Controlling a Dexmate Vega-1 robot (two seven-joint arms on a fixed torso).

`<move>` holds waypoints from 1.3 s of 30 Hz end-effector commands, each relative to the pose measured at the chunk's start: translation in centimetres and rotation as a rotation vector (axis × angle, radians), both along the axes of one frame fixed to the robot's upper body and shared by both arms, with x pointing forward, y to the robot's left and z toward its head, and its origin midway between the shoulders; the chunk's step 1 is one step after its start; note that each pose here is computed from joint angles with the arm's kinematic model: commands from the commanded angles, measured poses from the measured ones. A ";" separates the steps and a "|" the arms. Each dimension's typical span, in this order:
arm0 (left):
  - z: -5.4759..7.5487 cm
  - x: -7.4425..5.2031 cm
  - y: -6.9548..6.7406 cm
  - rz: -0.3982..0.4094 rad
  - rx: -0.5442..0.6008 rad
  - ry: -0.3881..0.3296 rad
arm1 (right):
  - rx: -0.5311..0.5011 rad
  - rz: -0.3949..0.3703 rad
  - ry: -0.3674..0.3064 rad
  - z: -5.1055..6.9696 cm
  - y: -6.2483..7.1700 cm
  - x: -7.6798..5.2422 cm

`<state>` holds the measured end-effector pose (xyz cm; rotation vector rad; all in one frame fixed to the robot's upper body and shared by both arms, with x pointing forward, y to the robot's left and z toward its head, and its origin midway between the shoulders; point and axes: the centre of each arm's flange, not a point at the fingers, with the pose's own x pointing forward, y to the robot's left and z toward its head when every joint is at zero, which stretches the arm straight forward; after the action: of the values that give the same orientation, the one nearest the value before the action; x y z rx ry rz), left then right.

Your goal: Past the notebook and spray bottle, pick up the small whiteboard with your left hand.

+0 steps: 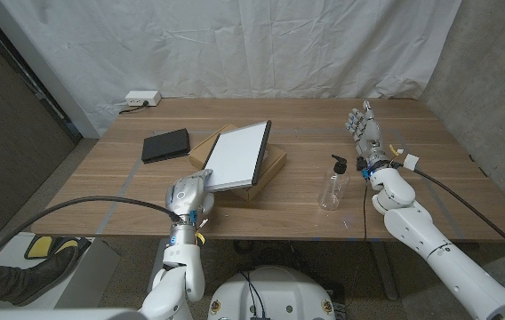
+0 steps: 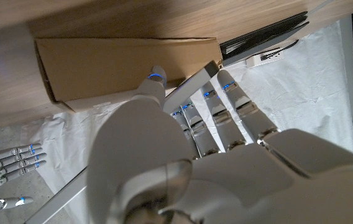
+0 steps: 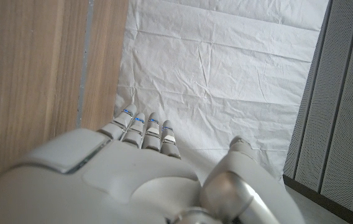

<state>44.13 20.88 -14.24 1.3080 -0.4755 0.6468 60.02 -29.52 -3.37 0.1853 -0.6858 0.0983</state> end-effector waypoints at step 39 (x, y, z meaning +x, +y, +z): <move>5.2 -1.6 -0.4 0.045 0.070 -0.043 | 0.016 0.018 -0.010 -0.3 -0.2 -0.1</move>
<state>42.80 20.72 -10.08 1.3631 -0.4832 0.6792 60.01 -29.29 -3.60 0.2023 -0.6910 0.1125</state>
